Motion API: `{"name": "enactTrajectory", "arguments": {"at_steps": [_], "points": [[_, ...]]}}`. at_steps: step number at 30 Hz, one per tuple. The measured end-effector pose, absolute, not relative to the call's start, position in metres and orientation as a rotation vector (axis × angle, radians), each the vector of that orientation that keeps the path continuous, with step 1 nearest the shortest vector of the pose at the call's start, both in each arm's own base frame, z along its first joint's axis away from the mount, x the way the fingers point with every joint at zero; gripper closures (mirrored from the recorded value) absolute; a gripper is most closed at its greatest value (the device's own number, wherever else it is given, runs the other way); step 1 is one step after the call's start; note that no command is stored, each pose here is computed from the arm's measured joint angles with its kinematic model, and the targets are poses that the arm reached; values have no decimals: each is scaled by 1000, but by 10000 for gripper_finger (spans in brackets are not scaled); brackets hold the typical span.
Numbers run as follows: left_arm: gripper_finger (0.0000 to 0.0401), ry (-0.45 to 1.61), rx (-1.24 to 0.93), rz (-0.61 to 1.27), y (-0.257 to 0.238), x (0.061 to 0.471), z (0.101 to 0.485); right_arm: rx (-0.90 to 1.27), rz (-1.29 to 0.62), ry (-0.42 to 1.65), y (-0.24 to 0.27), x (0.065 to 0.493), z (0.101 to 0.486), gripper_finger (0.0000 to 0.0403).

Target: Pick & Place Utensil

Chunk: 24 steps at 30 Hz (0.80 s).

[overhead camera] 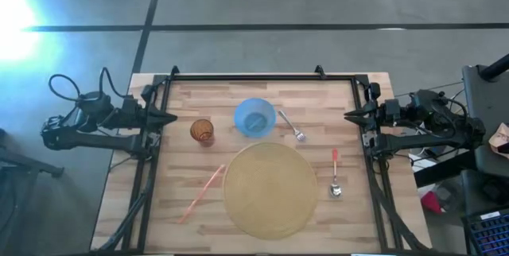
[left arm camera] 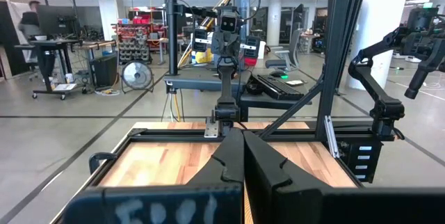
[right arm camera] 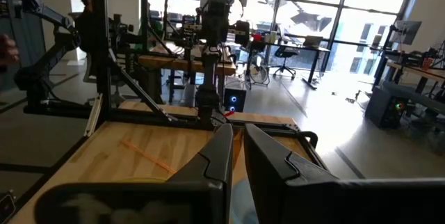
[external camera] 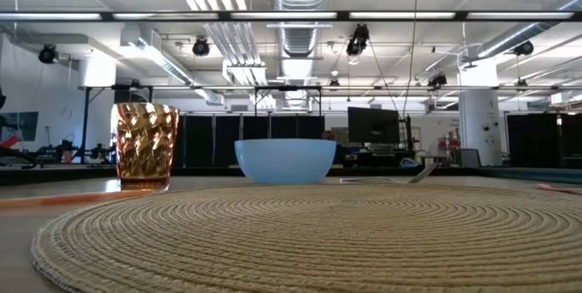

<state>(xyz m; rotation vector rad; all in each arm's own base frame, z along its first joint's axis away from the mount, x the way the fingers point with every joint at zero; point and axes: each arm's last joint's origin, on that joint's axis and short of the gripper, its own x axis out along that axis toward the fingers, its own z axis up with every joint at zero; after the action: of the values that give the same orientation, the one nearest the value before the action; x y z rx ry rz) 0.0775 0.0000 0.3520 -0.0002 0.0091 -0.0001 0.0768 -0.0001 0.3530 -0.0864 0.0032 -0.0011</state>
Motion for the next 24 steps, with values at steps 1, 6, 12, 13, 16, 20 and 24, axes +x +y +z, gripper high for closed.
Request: {"name": "enactTrajectory", "arguments": {"at_steps": [1, 6, 12, 13, 16, 20, 24], "points": [[401, 9, 0, 0, 0, 78, 352, -87, -1, 3, 0, 77, 353, 369], [401, -16, 5, 0, 0, 77, 355, -86, -1, 4, 0, 77, 353, 369], [401, -16, -7, 0, 0, 77, 354, -86, -1, 3, 0, 77, 353, 369], [401, -16, -7, 0, 0, 77, 354, -86, -1, 3, 0, 77, 353, 369], [401, -16, -7, 0, 0, 78, 355, -86, -1, 4, 0, 77, 353, 369], [401, -17, -7, 0, 0, 78, 355, -86, -1, 3, 0, 77, 353, 369], [401, -18, 3, 0, 0, 83, 355, -86, -1, 4, 0, 77, 353, 369]]}}
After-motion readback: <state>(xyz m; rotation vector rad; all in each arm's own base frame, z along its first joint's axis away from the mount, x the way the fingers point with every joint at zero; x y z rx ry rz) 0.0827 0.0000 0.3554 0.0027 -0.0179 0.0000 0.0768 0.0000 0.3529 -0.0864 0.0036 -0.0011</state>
